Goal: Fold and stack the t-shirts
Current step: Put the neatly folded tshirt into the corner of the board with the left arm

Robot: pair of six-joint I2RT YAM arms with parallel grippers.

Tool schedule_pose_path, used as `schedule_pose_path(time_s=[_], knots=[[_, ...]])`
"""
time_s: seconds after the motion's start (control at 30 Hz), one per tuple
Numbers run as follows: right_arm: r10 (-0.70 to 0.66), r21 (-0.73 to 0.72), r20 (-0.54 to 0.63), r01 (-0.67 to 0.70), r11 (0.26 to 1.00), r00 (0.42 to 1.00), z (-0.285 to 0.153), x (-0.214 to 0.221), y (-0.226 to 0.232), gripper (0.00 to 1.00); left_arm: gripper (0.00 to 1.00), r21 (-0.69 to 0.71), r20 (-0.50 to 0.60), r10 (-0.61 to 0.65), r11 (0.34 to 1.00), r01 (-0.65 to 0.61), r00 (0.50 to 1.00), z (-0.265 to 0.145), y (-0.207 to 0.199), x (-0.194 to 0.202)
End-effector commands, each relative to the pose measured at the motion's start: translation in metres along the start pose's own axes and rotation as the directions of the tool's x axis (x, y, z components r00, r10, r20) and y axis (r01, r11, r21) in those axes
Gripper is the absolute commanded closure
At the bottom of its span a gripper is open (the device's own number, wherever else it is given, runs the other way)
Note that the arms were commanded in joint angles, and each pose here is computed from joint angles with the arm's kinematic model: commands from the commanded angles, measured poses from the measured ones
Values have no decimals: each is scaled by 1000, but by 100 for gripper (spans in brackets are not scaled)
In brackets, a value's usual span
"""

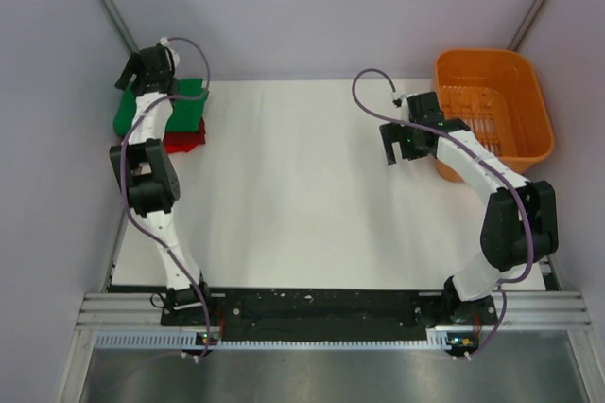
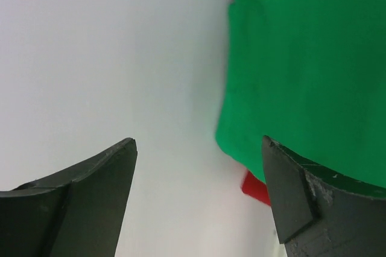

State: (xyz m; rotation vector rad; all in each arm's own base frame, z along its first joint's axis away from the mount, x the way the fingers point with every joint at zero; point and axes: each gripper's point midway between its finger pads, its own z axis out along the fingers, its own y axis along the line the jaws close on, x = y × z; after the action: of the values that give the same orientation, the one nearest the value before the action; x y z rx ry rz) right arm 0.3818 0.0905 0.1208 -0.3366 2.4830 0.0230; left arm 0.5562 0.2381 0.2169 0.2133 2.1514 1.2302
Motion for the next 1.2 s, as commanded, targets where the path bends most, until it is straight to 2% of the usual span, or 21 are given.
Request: schedule_pose_path(time_s=[0.0,0.03,0.07,0.27,0.4,0.47,0.53,0.67,0.8,0.9,1.03,1.17], knots=[[-17,-17,40,17,1000,999,-11,-7,7,1,12,141,172,-82,988,58,982,-76,-2,-43],[-12,-17,39,13,1000,999,-12,-6,7,1,12,209,185,-90,977,51,979,-91,-15,-44],[-10,-18,41,11,1000,999,-13,-5,7,1,2,271,197,-97,962,41,976,-107,-27,-46],[9,-2,86,-9,1000,996,-22,-4,5,1,1,619,220,-171,785,-2,960,-203,-121,-27],[17,7,159,-18,1000,987,-29,-4,3,1,1,775,205,-270,632,13,941,-258,-160,-4],[47,14,203,-51,999,978,-31,-4,2,1,1,811,225,-339,584,17,913,-276,-167,5],[60,16,244,-65,998,968,-31,-1,1,1,1,822,240,-376,570,19,895,-283,-183,27],[97,16,361,-110,994,927,-32,0,-2,1,1,804,324,-510,592,52,797,-291,-184,35],[137,27,472,-170,985,871,-31,11,-14,1,1,780,356,-603,613,128,714,-289,-187,50],[114,82,546,-188,979,830,-35,19,-28,1,1,762,416,-624,636,121,662,-289,-197,65],[82,114,627,-195,974,775,-41,28,-34,1,1,747,510,-662,658,98,549,-299,-194,67],[73,119,686,-211,970,724,-46,30,-38,1,1,758,493,-649,648,81,580,-299,-198,67]])
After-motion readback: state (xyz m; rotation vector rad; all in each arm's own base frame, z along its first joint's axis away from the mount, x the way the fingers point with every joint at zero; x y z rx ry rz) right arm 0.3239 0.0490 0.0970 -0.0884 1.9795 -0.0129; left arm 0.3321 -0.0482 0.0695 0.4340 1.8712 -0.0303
